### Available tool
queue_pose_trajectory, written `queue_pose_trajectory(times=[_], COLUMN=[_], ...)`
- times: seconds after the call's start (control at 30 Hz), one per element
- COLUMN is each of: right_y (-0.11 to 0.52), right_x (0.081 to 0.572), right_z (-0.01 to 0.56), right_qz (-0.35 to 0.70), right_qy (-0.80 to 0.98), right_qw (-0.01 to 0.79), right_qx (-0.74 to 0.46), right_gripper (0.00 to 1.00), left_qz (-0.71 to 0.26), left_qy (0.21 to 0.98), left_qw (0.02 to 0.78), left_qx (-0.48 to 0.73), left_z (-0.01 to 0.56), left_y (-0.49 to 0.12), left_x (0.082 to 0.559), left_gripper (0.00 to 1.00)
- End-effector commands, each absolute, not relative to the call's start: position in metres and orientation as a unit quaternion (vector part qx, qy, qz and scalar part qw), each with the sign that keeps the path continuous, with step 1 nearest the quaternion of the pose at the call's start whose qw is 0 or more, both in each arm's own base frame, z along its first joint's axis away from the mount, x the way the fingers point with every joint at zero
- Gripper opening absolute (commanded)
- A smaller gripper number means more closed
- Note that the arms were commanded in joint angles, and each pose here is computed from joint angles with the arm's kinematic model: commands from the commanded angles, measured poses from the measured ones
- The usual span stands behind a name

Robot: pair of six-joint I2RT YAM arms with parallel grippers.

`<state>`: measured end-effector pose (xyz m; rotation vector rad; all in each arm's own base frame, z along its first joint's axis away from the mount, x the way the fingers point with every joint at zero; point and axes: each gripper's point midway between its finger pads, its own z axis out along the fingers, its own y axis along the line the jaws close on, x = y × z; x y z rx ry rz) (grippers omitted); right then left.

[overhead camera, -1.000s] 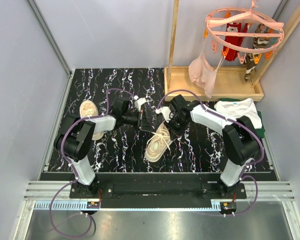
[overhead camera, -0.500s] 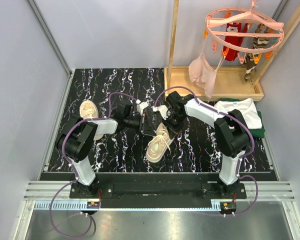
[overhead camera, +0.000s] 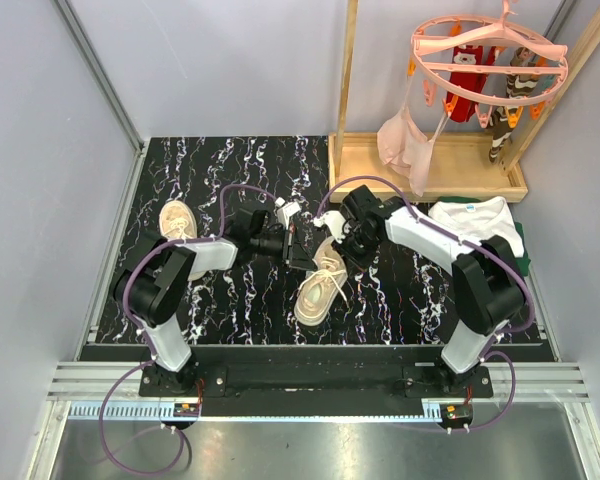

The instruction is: Tie the shoes

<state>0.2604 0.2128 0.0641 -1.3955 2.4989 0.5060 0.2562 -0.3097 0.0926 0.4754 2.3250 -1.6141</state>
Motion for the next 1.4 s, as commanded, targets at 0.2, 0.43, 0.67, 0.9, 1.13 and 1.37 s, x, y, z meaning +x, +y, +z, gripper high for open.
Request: queue_pose_trajectory(times=[0.2, 0.43, 0.67, 0.9, 1.13, 1.37], right_y=[0.197, 0.190, 0.183, 0.188, 0.191, 0.196], right_x=[0.276, 0.276, 0.283, 0.262, 0.237, 0.264], right_z=[0.082, 0.080, 0.091, 0.080, 0.086, 0.152], right_qz=[0.132, 0.126, 0.120, 0.159, 0.199, 0.186], right_qy=[0.853, 0.853, 0.855, 0.856, 0.855, 0.854], right_qw=[0.163, 0.159, 0.174, 0.137, 0.103, 0.191], right_qx=[-0.479, -0.481, -0.474, -0.472, -0.467, -0.447], right_gripper=[0.00, 0.00, 0.00, 0.00, 0.62, 0.84], left_qz=[-0.580, -0.585, -0.604, -0.585, -0.565, -0.529], left_qy=[0.770, 0.769, 0.756, 0.772, 0.778, 0.774], left_qw=[0.187, 0.179, 0.168, 0.165, 0.173, 0.240], left_qx=[0.190, 0.186, 0.186, 0.184, 0.212, 0.252], left_z=[0.139, 0.138, 0.149, 0.130, 0.122, 0.163], left_y=[-0.315, -0.319, -0.331, -0.327, -0.319, -0.294], left_x=[0.264, 0.258, 0.248, 0.254, 0.254, 0.274], left_gripper=[0.00, 0.00, 0.00, 0.00, 0.45, 0.57])
